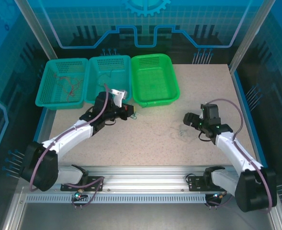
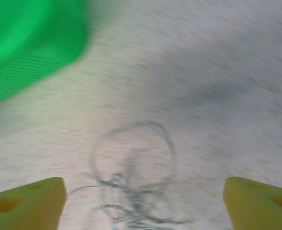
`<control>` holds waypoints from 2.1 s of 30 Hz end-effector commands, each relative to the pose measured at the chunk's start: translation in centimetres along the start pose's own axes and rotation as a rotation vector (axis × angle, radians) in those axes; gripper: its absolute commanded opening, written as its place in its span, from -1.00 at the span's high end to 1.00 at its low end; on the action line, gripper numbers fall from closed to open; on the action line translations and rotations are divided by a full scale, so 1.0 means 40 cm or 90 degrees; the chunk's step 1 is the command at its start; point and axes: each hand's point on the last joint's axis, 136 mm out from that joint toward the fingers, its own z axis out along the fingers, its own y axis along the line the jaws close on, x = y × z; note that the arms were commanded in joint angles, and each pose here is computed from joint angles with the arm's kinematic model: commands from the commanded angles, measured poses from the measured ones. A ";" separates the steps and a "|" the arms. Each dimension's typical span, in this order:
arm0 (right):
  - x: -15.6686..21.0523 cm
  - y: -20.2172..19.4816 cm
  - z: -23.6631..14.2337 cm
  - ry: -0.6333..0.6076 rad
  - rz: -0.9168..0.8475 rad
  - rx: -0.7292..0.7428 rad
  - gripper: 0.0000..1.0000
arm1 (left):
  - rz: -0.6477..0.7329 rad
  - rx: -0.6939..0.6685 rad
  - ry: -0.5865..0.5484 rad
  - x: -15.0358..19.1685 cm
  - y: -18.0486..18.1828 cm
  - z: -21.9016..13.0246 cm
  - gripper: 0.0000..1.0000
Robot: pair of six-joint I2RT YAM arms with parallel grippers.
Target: Untangle the cables
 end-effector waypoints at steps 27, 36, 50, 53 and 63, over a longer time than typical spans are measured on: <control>0.077 0.478 0.101 0.051 -0.251 -0.411 1.00 | 0.028 0.034 -0.034 -0.052 -0.077 -0.005 0.74; 0.013 0.297 0.053 -0.027 -0.163 -0.244 1.00 | -0.053 -0.073 -0.032 -0.024 0.058 -0.028 1.00; -0.054 0.277 -0.036 -0.081 -0.136 -0.224 1.00 | -0.034 -0.066 -0.127 -0.167 0.038 -0.106 1.00; -0.056 0.276 -0.036 -0.077 -0.132 -0.219 1.00 | -0.038 -0.138 -0.179 -0.264 0.111 -0.140 1.00; -0.044 0.267 -0.052 -0.059 -0.125 -0.211 1.00 | -0.123 -0.316 -0.209 -0.432 0.506 -0.072 1.00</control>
